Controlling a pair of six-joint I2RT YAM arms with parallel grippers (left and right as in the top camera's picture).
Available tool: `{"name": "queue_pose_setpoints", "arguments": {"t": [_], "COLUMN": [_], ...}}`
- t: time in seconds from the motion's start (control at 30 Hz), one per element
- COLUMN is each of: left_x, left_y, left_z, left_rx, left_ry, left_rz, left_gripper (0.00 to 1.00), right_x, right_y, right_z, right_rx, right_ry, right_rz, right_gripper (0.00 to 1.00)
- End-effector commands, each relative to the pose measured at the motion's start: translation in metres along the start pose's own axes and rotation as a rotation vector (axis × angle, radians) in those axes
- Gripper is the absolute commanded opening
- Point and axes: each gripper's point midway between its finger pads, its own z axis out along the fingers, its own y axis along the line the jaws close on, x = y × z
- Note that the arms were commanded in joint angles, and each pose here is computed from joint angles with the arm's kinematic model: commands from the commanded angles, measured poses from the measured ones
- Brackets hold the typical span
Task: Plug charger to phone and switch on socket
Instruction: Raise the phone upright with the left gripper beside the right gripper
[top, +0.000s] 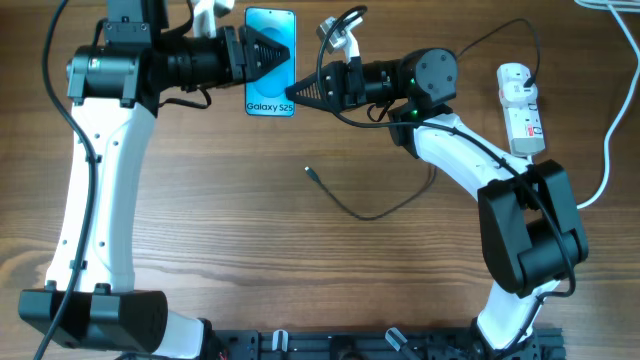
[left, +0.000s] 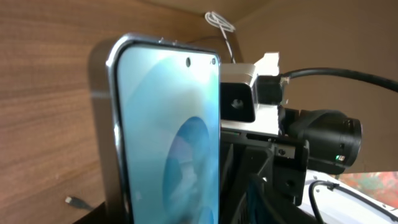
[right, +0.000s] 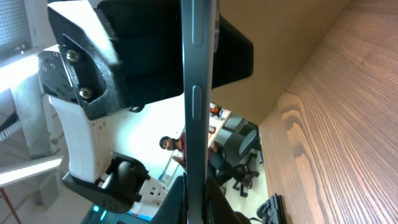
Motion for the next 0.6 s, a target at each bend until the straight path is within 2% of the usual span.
{"name": "queue_pose_setpoints", "arguments": {"t": [0.0, 0.57], "left_x": [0.013, 0.025], "left_y": [-0.012, -0.027], "left_z": [0.004, 0.015], "left_rx": [0.041, 0.063], "left_ry": [0.049, 0.096], "left_rz": [-0.017, -0.001], "left_gripper": [0.43, 0.36], "right_x": [0.000, 0.000], "right_y": [0.008, 0.008], "right_z": [0.006, 0.006], "right_rx": [-0.012, -0.011], "right_ry": [0.012, 0.011], "right_rz": [-0.047, -0.061], "right_gripper": [0.04, 0.04]}}
